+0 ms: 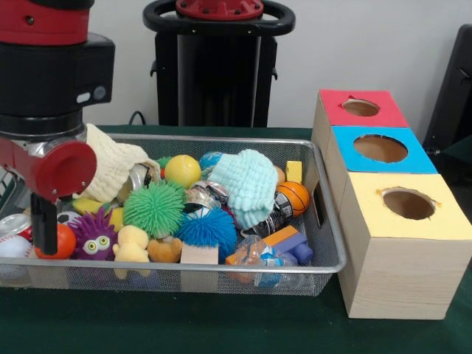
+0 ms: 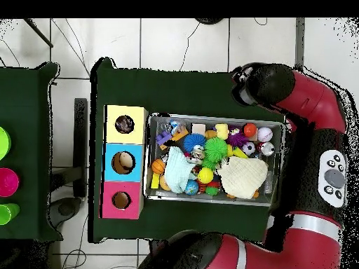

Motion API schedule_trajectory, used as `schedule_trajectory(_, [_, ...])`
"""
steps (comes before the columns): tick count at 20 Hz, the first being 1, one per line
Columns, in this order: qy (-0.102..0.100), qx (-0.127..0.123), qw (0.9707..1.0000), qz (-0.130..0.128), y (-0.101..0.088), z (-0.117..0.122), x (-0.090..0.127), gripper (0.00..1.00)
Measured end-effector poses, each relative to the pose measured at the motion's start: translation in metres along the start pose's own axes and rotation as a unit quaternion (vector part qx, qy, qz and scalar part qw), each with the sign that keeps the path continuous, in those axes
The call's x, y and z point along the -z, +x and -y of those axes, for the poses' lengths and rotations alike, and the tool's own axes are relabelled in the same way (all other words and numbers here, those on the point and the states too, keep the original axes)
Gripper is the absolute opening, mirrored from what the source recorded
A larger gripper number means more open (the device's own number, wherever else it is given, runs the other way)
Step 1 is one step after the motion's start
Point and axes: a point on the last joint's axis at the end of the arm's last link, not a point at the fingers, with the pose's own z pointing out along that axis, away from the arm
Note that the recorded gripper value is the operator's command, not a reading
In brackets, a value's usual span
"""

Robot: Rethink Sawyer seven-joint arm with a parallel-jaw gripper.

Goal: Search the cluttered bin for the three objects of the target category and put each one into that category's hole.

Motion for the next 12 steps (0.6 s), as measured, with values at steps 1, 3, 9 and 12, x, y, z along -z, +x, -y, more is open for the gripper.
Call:
schedule_trajectory(1, [0.002,0.006,1.0000,-0.002,0.001,0.002,-0.005,0.00])
schedule_trajectory(3, [0.003,0.012,0.9999,-0.002,0.002,0.005,-0.009,0.00])
schedule_trajectory(9, [0.004,0.025,0.9997,-0.005,0.005,0.007,-0.015,0.00])
schedule_trajectory(12, [0.005,0.029,0.9996,-0.007,0.007,0.010,-0.015,0.00])
